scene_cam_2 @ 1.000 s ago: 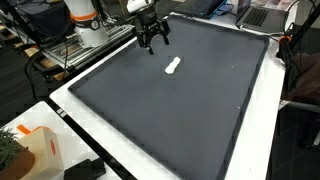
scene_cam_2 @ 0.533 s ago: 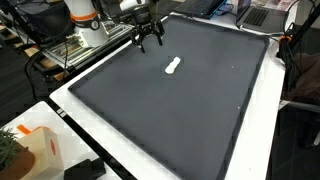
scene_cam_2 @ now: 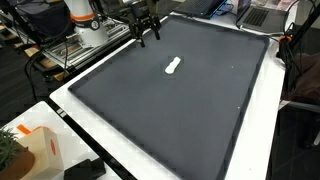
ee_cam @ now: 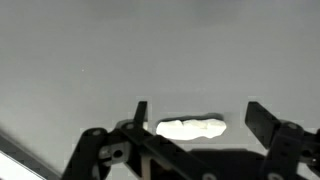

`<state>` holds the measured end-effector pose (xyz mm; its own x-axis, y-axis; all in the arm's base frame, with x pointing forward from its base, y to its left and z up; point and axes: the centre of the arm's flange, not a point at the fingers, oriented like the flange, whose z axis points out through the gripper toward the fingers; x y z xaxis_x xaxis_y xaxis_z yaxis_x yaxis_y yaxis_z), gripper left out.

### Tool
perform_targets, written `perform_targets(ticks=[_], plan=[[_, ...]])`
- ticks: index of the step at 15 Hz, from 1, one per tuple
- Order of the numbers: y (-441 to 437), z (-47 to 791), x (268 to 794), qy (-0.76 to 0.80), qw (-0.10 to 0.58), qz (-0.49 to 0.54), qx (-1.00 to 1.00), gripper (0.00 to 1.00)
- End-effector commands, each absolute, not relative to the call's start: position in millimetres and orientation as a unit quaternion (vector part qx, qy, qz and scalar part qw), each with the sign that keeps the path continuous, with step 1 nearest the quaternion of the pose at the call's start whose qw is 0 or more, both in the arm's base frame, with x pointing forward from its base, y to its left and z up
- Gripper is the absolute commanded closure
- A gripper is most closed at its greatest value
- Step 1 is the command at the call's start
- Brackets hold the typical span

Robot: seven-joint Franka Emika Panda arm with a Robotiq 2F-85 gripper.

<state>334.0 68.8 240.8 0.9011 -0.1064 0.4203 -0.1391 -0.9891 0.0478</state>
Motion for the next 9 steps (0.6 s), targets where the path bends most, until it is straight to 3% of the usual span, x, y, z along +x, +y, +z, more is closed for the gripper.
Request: perform_targets(ticks=[1,8,9], plan=[[81.3,315.5,342.4,-0.025,0.025,0.189,0.981,0.0],[98.2,315.3,326.1,-0.039,0.003,0.173,0.984,0.0],[92.6,243.5,307.6,-0.025,0.017,0.183,0.983,0.0]])
